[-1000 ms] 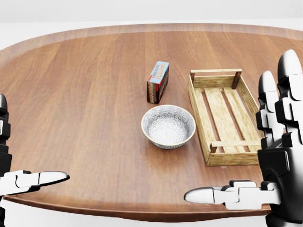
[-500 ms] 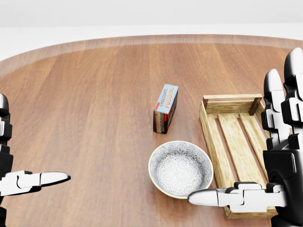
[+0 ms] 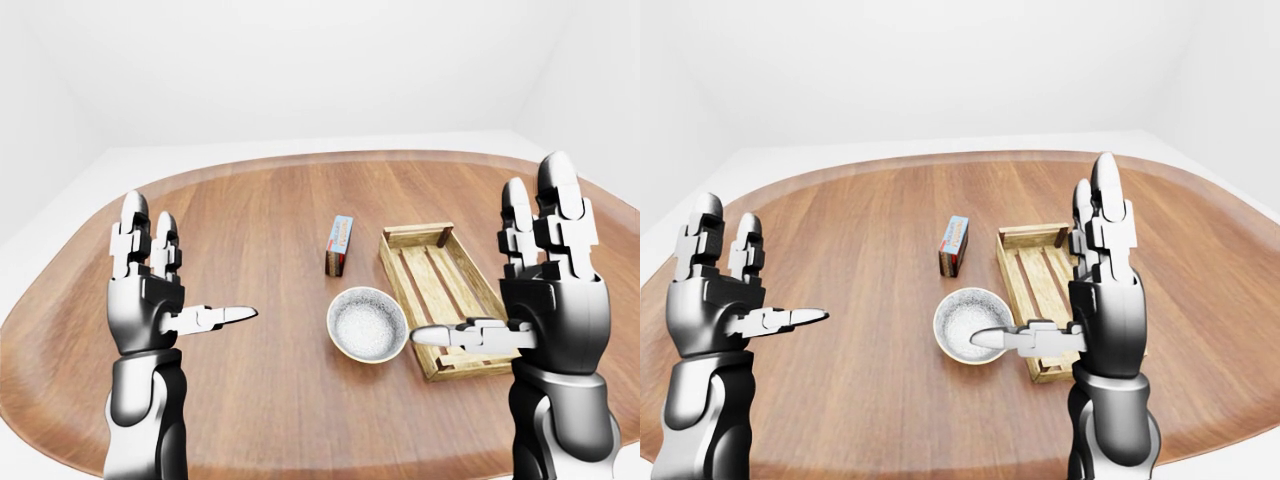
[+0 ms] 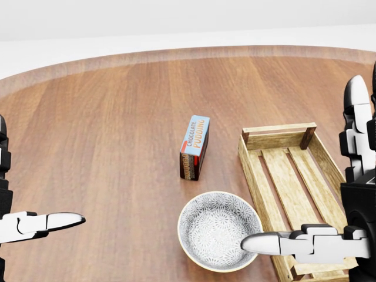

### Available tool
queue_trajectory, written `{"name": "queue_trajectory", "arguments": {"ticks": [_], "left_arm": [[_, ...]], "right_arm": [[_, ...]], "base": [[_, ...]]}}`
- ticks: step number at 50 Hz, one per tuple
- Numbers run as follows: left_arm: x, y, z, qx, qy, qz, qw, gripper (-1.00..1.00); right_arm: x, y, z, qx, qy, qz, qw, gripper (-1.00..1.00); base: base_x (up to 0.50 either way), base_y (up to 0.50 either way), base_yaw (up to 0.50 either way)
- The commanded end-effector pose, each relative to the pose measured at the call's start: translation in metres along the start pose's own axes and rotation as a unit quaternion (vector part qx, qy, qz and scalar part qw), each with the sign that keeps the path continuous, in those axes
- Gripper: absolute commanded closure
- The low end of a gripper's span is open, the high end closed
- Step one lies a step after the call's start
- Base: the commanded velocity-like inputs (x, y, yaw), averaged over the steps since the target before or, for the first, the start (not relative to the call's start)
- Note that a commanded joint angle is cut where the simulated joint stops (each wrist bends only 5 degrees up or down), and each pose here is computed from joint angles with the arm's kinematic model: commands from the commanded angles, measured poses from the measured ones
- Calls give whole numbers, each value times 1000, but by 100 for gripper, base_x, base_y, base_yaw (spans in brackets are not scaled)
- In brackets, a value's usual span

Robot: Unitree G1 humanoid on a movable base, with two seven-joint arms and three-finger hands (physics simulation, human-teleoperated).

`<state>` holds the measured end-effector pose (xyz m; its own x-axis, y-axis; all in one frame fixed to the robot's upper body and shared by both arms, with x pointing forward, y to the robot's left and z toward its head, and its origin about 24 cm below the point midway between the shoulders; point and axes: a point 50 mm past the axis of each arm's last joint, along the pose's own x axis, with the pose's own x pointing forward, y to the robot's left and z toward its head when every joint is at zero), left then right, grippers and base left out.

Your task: Pick up the bowl on the left and put it in the tray.

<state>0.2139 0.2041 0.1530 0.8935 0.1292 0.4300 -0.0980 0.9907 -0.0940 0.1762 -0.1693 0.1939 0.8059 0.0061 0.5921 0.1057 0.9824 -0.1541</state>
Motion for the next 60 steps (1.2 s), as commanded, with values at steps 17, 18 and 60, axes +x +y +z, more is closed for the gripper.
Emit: {"name": "queue_trajectory", "arguments": {"ticks": [17, 18, 60], "left_arm": [[-4, -3, -21, 5, 47, 0, 999, -100], [-4, -3, -21, 5, 47, 0, 999, -100], [-4, -3, -21, 6, 46, 0, 999, -100]], "right_arm": [[-13, 10, -33, -198, 110, 144, 963, -100], [-15, 10, -36, -201, 122, 148, 961, -100], [-47, 31, -92, -273, 272, 277, 880, -100]], "base": [[0, 0, 0], [0, 0, 0], [0, 0, 0]]}}
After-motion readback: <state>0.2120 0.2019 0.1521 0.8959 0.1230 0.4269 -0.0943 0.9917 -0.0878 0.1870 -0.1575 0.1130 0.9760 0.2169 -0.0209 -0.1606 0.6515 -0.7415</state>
